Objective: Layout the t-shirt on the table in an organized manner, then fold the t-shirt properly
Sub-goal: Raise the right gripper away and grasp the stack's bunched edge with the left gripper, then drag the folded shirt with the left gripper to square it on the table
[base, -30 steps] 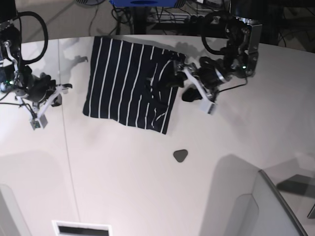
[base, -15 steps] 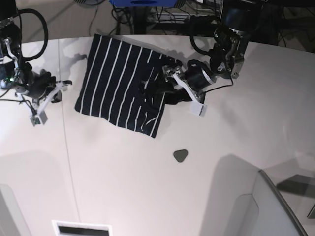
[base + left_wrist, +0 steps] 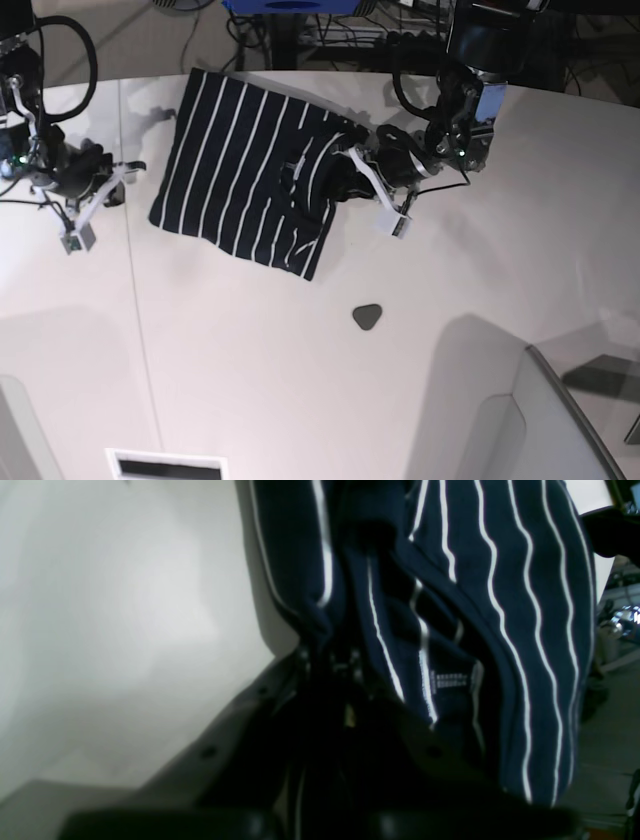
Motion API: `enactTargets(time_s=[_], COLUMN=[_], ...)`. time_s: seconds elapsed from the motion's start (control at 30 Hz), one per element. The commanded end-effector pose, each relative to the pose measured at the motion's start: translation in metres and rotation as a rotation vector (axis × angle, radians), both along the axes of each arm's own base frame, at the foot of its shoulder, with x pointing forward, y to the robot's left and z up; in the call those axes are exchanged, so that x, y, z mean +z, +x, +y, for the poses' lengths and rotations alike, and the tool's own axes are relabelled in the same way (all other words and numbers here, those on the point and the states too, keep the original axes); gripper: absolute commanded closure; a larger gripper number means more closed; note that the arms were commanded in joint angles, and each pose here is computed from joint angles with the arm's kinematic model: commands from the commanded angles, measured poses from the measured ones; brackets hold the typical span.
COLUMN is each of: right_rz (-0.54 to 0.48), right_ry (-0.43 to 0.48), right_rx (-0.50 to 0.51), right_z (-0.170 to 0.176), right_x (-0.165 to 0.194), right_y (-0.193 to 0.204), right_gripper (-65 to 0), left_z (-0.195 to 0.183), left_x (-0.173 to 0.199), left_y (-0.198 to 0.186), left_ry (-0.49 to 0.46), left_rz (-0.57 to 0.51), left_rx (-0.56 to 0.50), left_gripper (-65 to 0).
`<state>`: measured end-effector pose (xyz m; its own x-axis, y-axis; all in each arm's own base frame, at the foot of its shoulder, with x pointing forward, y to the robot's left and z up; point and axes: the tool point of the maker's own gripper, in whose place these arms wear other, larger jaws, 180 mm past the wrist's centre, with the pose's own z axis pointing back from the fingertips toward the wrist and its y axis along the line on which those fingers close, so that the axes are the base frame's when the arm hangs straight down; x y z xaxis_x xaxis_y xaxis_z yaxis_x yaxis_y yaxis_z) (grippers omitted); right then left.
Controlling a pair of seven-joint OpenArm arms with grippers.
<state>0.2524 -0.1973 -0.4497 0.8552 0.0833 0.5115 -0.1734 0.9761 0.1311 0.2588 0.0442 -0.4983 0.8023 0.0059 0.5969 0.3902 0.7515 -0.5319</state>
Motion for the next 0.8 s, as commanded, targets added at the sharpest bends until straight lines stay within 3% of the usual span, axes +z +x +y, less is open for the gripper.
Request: enactTargets(time_s=[0.0,0.07,0.23,0.43,0.57,0.77], right_rz=[-0.039,-0.035,-0.025,-0.023,-0.022,-0.054], right_ry=[-0.003,-0.004,-0.004,-0.004,-0.006,0.015], right_rx=[0.000,-0.001,-0.001,-0.004,-0.026,-0.138], right_z=[-0.005,-0.005,-0.005,-0.006,-0.012,-0.030], right_x=[0.010,0.009,0.006,0.006,0.006,0.013], right_y=[0.009,0.008,0.004,0.002,0.000,0.003], right_gripper=[0.0,0.0,0.0,0.0,0.0,0.0], left_z=[0.006,0.009,0.007,0.006,0.002,0.003], left_x=[-0.003,-0.001,-0.009,-0.005,-0.001,-0.010], left_y=[0.001,0.008,0.013,0.034,0.046,0.057], left_ry=[0.053,0.093,0.289,0.448,0.528,0.570], left_rz=[0.000,-0.017,-0.053,-0.132,-0.181,-0.155], left_rx=[-0.028,-0.063,-0.287,-0.433,-0.518,-0.576], left_gripper=[0.0,0.0,0.0,0.0,0.0,0.0])
